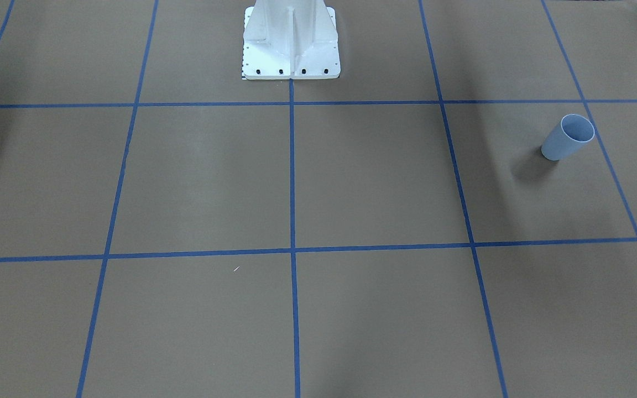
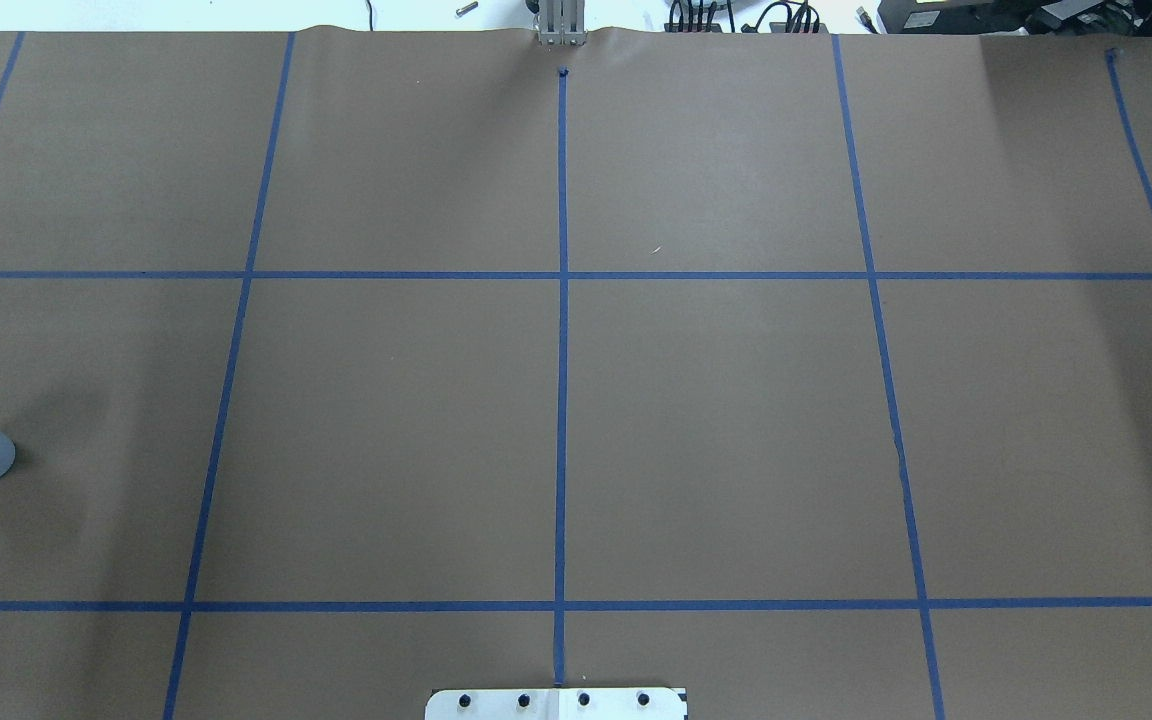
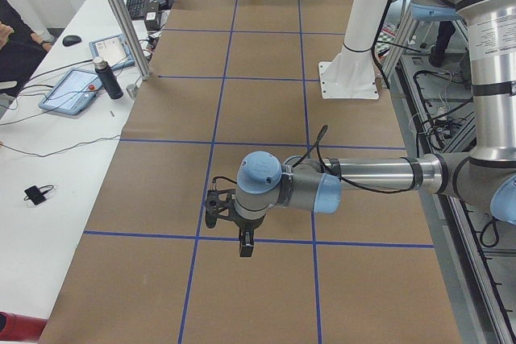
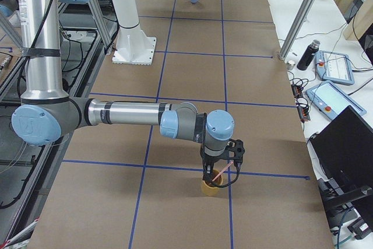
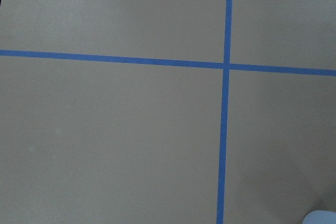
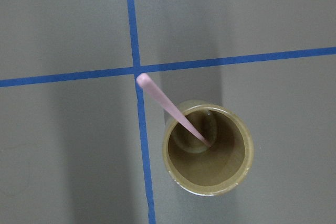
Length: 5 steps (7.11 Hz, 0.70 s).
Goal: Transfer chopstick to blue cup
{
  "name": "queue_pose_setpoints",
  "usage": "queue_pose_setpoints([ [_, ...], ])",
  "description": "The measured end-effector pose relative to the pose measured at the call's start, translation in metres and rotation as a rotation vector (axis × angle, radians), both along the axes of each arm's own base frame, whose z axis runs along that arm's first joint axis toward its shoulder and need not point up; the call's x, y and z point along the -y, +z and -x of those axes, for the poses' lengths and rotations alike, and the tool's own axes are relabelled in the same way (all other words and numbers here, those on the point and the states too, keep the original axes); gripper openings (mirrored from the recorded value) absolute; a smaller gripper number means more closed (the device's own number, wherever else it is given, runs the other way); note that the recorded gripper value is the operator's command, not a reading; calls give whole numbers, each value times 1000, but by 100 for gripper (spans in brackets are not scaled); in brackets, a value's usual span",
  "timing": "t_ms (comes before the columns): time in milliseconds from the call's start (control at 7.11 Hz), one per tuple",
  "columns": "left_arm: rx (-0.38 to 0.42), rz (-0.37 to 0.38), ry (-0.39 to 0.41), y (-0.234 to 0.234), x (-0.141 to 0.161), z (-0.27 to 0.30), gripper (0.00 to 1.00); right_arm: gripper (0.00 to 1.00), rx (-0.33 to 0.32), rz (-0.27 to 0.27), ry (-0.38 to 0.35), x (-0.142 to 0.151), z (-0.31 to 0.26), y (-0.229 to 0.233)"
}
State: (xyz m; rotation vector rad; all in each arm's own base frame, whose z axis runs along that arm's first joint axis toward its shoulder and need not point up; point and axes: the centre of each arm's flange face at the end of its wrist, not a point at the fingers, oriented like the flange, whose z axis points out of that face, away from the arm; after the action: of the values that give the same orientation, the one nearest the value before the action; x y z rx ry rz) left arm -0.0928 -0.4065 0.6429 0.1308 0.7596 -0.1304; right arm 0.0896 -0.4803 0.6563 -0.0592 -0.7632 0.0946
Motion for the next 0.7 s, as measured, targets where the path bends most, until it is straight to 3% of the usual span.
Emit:
queue_pose_setpoints([
  [703,1,-13,-1,-4,1,0,98,100,-2,-7,2,0,0,-4],
])
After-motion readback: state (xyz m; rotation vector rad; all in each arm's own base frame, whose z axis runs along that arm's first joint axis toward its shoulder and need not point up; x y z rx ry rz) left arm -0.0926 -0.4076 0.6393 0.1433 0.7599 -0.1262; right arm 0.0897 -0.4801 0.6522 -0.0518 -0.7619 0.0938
